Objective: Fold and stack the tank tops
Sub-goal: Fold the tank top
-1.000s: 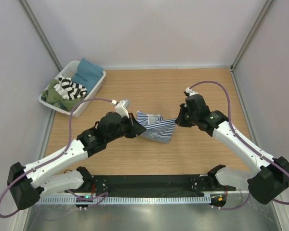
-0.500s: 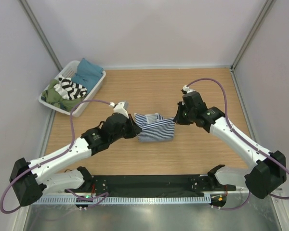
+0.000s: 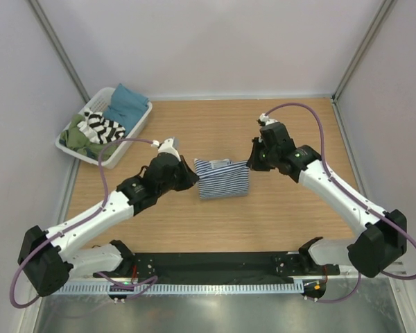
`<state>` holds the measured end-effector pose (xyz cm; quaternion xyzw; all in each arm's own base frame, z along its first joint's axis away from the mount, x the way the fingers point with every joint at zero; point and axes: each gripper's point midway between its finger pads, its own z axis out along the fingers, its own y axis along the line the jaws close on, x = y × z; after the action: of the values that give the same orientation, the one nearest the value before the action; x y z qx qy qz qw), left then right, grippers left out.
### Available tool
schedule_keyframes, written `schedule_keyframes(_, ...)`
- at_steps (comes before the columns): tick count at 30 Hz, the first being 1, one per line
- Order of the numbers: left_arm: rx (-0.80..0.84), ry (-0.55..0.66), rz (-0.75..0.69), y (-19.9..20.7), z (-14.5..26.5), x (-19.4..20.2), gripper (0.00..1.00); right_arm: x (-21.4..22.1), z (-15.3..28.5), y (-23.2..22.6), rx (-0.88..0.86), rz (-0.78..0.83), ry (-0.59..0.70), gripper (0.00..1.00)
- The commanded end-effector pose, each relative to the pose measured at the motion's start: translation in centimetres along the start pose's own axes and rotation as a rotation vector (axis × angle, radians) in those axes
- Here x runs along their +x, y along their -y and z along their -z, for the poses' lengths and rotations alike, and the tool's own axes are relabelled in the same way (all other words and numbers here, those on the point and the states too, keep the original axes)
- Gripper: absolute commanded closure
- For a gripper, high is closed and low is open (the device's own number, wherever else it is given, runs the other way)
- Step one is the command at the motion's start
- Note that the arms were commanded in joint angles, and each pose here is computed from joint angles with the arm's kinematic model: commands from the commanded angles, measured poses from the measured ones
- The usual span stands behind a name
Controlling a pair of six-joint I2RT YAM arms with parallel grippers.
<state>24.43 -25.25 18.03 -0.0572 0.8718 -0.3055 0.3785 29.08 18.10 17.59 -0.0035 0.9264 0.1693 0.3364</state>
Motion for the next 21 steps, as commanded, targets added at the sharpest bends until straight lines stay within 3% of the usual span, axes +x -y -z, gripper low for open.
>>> schedule_keyframes(1, -0.010, 0.057, 0.006, -0.2, -0.6, -3.1, 1.00, -3.7, 0.0, -0.3, 0.027, 0.027, 0.082, 0.99)
schedule_keyframes(7, -0.015, 0.082, 0.043, -1.4, -3.8, -7.5, 1.00, -7.8, -3.5, 0.3, 0.038, 0.009, 0.108, 0.99)
schedule_keyframes(8, -0.054, 0.045, 0.029, -2.7, -6.1, -7.1, 1.00, -7.3, -6.0, 0.8, 0.037, -0.004, 0.056, 0.99)
schedule_keyframes(9, -0.037, 0.094, 0.033, -2.3, -7.0, -9.6, 1.00, -8.9, -6.8, 0.9, 0.034, -0.015, 0.081, 0.99)
schedule_keyframes(11, -0.024, 0.090, 0.004, -2.8, -10.1, -10.8, 1.00, -11.0, -9.4, 2.0, 0.024, -0.054, 0.108, 0.99)
schedule_keyframes(13, -0.021, 0.049, 0.010, -4.2, -15.4, -11.5, 1.00, -12.4, -13.6, 4.0, 0.050, -0.104, 0.103, 0.99)
schedule_keyframes(14, -0.027, 0.009, 0.034, -5.1, -19.2, -11.5, 1.00, -11.0, -16.7, 5.0, 0.061, -0.127, 0.036, 0.99)
schedule_keyframes(17, 0.011, -0.002, 0.089, -5.8, -23.0, -13.7, 1.00, -13.5, -19.3, 5.2, 0.047, -0.142, 0.087, 0.97)
schedule_keyframes(19, -0.034, -0.051, 0.095, -7.8, -26.1, -12.4, 1.00, -13.7, -21.3, 6.2, 0.077, -0.151, 0.087, 0.96)
schedule_keyframes(20, -0.011, -0.025, 0.084, -6.5, -26.7, -14.5, 1.00, -14.0, -21.7, 6.8, 0.083, -0.165, 0.091, 0.96)
schedule_keyframes(21, -0.048, -0.090, 0.093, -8.1, -28.2, -12.4, 1.00, -13.7, -22.7, 6.9, 0.078, -0.172, 0.077, 0.96)
